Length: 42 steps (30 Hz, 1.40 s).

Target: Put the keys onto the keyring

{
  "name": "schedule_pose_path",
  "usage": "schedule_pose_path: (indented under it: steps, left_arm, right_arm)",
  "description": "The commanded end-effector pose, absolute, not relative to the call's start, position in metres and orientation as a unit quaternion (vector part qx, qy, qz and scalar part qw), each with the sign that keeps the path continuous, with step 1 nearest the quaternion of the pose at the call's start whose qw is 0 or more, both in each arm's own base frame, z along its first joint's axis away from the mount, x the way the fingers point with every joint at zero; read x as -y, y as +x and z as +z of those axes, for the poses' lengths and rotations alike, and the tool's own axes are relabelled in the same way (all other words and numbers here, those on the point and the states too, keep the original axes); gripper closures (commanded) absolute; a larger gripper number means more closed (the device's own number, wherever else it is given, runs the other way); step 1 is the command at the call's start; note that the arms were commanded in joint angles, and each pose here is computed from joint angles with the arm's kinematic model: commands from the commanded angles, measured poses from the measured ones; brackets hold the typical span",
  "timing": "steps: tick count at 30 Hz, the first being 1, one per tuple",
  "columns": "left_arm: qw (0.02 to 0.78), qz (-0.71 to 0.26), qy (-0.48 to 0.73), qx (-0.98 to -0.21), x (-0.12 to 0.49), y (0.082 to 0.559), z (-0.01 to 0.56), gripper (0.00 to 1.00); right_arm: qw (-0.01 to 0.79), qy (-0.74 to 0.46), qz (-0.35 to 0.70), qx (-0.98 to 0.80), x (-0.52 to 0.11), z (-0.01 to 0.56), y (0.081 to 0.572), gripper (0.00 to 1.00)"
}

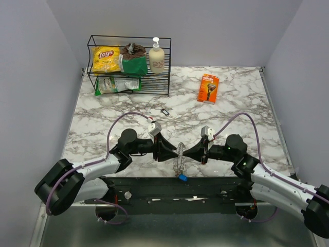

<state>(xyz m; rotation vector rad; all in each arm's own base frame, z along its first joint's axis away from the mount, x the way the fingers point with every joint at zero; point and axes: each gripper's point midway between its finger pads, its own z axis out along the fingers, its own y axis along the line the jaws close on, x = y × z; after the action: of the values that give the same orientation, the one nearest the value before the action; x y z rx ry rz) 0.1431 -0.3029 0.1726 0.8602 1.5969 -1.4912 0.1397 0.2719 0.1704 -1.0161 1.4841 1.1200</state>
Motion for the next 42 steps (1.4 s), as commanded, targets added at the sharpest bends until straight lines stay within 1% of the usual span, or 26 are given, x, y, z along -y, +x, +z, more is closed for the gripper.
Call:
schedule_pose_path:
  steps: [1, 11, 13, 15, 18, 20, 21, 23, 24, 29, 30, 32, 33, 35, 36, 38, 39, 41, 42]
  left_arm:
    - [0.424, -0.58, 0.341, -0.606, 0.311, 0.155, 0.188, 0.45]
    - [0.393, -0.594, 0.365, -0.599, 0.324, 0.146, 0.182, 0.51]
    - [0.39, -0.597, 0.371, -0.595, 0.326, 0.145, 0.183, 0.55]
    - [0.385, -0.593, 0.375, -0.599, 0.327, 0.145, 0.18, 0.63]
    - [0.38, -0.591, 0.379, -0.603, 0.326, 0.143, 0.178, 0.67]
    - [0.382, -0.587, 0.382, -0.603, 0.325, 0.143, 0.177, 0.72]
    - [0.378, -0.585, 0.383, -0.606, 0.325, 0.142, 0.176, 0.81]
    - [0.378, -0.583, 0.386, -0.607, 0.324, 0.142, 0.176, 0.96]
    - [0.373, -0.582, 0.388, -0.609, 0.324, 0.141, 0.175, 1.0]
    - [0.377, -0.565, 0.403, -0.612, 0.326, 0.146, 0.181, 1.0]
    - [0.366, -0.558, 0.403, -0.627, 0.324, 0.146, 0.176, 1.0]
    - [0.375, -0.544, 0.408, -0.63, 0.326, 0.151, 0.184, 1.0]
    - [0.363, -0.528, 0.413, -0.646, 0.323, 0.151, 0.175, 1.0]
    - [0.371, -0.514, 0.417, -0.651, 0.325, 0.156, 0.186, 1.0]
    - [0.357, -0.502, 0.422, -0.666, 0.323, 0.153, 0.179, 1.0]
    - [0.363, -0.485, 0.421, -0.675, 0.324, 0.158, 0.189, 1.0]
    - [0.344, -0.477, 0.425, -0.688, 0.321, 0.152, 0.184, 1.0]
    - [0.354, -0.459, 0.433, -0.691, 0.32, 0.154, 0.194, 1.0]
    - [0.343, -0.443, 0.433, -0.706, 0.315, 0.153, 0.188, 1.0]
  right_arm:
    - [0.513, -0.412, 0.465, -0.593, -0.272, 0.183, 0.141, 1.0]
    - [0.516, -0.411, 0.463, -0.591, -0.271, 0.184, 0.142, 0.99]
    - [0.517, -0.41, 0.463, -0.592, -0.271, 0.184, 0.141, 1.0]
    - [0.517, -0.41, 0.463, -0.592, -0.271, 0.184, 0.141, 1.0]
    - [0.52, -0.409, 0.462, -0.591, -0.27, 0.185, 0.141, 0.99]
    - [0.523, -0.406, 0.46, -0.591, -0.269, 0.185, 0.142, 1.0]
    - [0.523, -0.407, 0.46, -0.591, -0.269, 0.185, 0.142, 1.0]
    - [0.523, -0.406, 0.46, -0.591, -0.269, 0.185, 0.142, 1.0]
    - [0.521, -0.407, 0.461, -0.592, -0.269, 0.184, 0.142, 1.0]
    - [0.519, -0.409, 0.462, -0.591, -0.271, 0.185, 0.142, 0.99]
    - [0.519, -0.409, 0.462, -0.591, -0.271, 0.186, 0.143, 0.98]
    - [0.519, -0.407, 0.455, -0.598, -0.27, 0.184, 0.145, 0.9]
    - [0.523, -0.407, 0.452, -0.597, -0.27, 0.185, 0.146, 0.79]
    - [0.537, -0.4, 0.437, -0.601, -0.265, 0.189, 0.151, 0.68]
    - [0.541, -0.398, 0.433, -0.601, -0.263, 0.189, 0.151, 0.55]
    - [0.556, -0.397, 0.424, -0.594, -0.258, 0.196, 0.151, 0.45]
    - [0.559, -0.397, 0.42, -0.594, -0.257, 0.198, 0.151, 0.38]
    - [0.565, -0.402, 0.411, -0.592, -0.252, 0.203, 0.15, 0.34]
    - [0.567, -0.404, 0.408, -0.59, -0.251, 0.205, 0.149, 0.32]
